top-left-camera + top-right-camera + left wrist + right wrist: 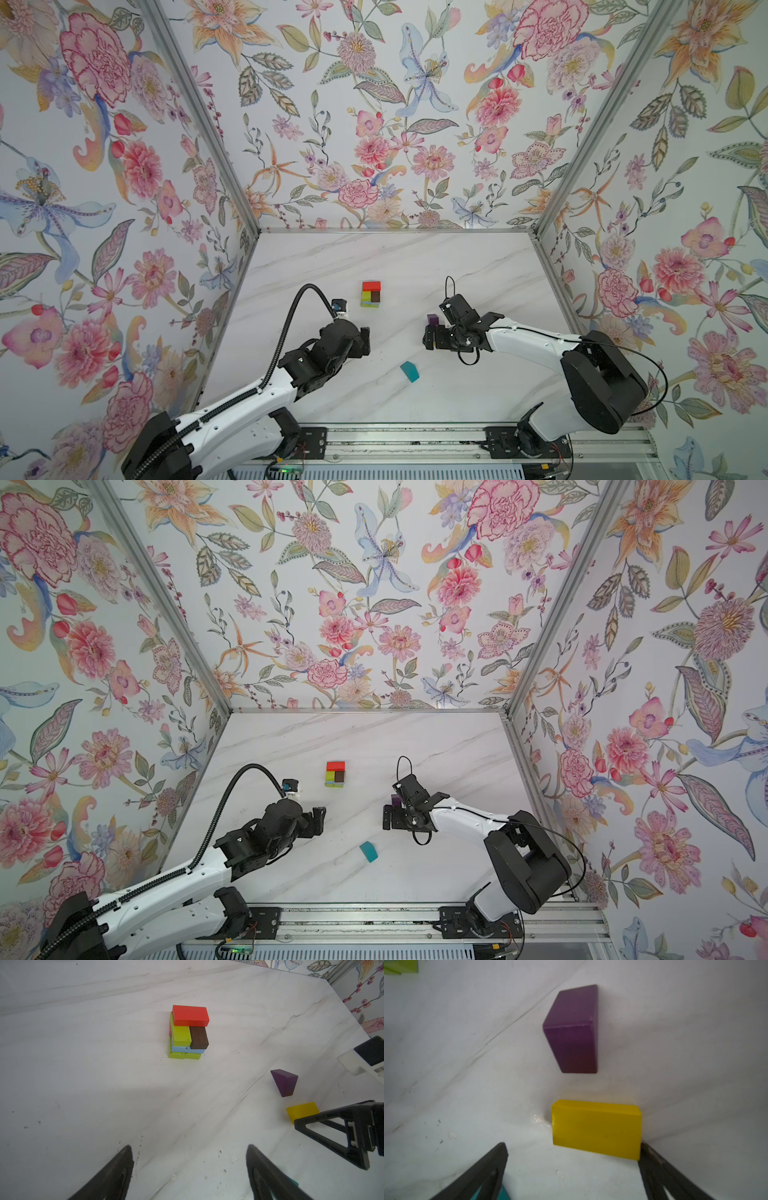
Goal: Build the wood block tower
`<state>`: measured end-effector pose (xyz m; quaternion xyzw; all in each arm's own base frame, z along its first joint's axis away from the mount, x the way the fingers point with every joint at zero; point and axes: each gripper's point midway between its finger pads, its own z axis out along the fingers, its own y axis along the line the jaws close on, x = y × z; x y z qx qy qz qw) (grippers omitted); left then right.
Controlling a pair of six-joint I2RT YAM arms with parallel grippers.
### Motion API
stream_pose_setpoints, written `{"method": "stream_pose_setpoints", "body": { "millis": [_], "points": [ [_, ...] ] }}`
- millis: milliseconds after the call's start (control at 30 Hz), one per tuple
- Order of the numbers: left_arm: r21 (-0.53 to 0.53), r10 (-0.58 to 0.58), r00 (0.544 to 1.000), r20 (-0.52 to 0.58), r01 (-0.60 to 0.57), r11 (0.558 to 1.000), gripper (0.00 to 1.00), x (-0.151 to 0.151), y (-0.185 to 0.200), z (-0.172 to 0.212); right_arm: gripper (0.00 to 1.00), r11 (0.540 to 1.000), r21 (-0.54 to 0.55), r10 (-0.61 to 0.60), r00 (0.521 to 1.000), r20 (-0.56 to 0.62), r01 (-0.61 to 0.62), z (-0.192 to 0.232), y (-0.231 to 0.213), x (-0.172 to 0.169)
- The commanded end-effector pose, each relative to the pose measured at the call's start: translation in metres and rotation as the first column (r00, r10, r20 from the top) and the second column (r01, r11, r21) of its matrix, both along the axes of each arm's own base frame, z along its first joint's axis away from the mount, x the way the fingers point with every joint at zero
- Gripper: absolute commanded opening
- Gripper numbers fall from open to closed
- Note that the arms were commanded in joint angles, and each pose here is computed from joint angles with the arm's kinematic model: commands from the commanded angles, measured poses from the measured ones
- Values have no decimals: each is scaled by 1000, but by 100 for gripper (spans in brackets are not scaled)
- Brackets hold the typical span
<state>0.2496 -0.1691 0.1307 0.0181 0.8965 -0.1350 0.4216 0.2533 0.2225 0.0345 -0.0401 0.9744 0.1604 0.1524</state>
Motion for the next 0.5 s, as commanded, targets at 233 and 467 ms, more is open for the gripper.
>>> {"method": "stream_pose_setpoints", "body": {
  "millis": [233, 467],
  "points": [
    [40, 16, 1000, 10, -17, 999, 87, -1, 12, -4, 99, 994, 38, 99, 995, 10, -99, 10, 61, -5],
    [47, -28, 1000, -11, 29, 998, 87, -1, 3, -9, 99, 999, -7, 49, 996, 73, -49, 39, 26, -2]
  ]
}}
